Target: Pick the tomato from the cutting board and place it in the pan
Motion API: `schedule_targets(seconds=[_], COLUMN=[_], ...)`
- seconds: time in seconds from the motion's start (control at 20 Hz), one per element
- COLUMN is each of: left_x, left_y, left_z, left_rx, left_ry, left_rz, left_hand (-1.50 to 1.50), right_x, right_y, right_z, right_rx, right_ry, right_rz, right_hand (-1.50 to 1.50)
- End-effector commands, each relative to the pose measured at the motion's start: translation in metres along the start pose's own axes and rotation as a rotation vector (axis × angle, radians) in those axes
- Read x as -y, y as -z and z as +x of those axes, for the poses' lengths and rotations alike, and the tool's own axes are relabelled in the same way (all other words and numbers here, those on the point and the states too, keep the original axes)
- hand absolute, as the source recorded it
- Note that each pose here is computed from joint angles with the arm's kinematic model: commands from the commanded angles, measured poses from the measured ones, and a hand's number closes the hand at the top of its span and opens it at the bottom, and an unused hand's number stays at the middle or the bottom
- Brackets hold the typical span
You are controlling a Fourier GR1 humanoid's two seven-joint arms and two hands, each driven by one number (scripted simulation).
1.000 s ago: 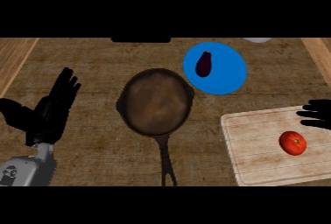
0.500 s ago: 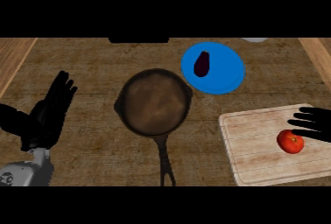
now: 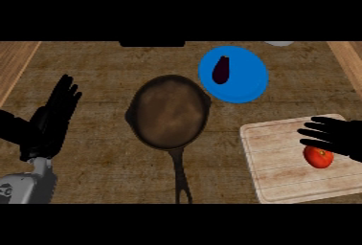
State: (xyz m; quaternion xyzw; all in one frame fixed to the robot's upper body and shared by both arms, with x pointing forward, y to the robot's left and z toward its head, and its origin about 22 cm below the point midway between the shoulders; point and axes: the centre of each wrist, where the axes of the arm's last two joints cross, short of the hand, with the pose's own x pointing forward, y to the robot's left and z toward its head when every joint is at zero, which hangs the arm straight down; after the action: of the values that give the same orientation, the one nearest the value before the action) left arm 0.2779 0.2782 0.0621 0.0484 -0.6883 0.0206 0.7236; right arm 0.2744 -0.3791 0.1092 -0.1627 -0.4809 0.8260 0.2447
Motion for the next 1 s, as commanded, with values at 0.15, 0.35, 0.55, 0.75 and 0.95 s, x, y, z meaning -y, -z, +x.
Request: schedule_targets(seconds=[0.15, 0.35, 0.55, 0.75, 0.95], left_x=[0.001, 0.008, 0.029, 0.011, 0.011], left_y=[0.003, 0.003, -0.012, 0.011, -0.008], left_z=[-0.019, -0.003, -0.009, -0.003, -0.002], left_rx=[0.007, 0.002, 0.005, 0.001, -0.002], left_ry=[0.006, -0.014, -0.012, 0.001, 0.017], left_rz=[-0.019, -0.019, -0.009, -0.009, -0.008], left_hand=[0.00, 0.00, 0.00, 0.00, 0.00], right_x=[-0.003, -0.016, -0.033, -0.053, -0.036], right_y=[0.035, 0.036, 0.055, 0.046, 0.047], right_z=[0.000, -0.011, 0.001, -0.011, -0.004], right_rx=[-0.013, -0.015, 0.005, 0.006, 0.013], right_ry=[0.019, 0.004, 0.001, 0.033, 0.054], right_rz=[0.018, 0.045, 0.049, 0.042, 0.053], right_hand=[-1.50, -1.50, -1.50, -1.50, -1.50])
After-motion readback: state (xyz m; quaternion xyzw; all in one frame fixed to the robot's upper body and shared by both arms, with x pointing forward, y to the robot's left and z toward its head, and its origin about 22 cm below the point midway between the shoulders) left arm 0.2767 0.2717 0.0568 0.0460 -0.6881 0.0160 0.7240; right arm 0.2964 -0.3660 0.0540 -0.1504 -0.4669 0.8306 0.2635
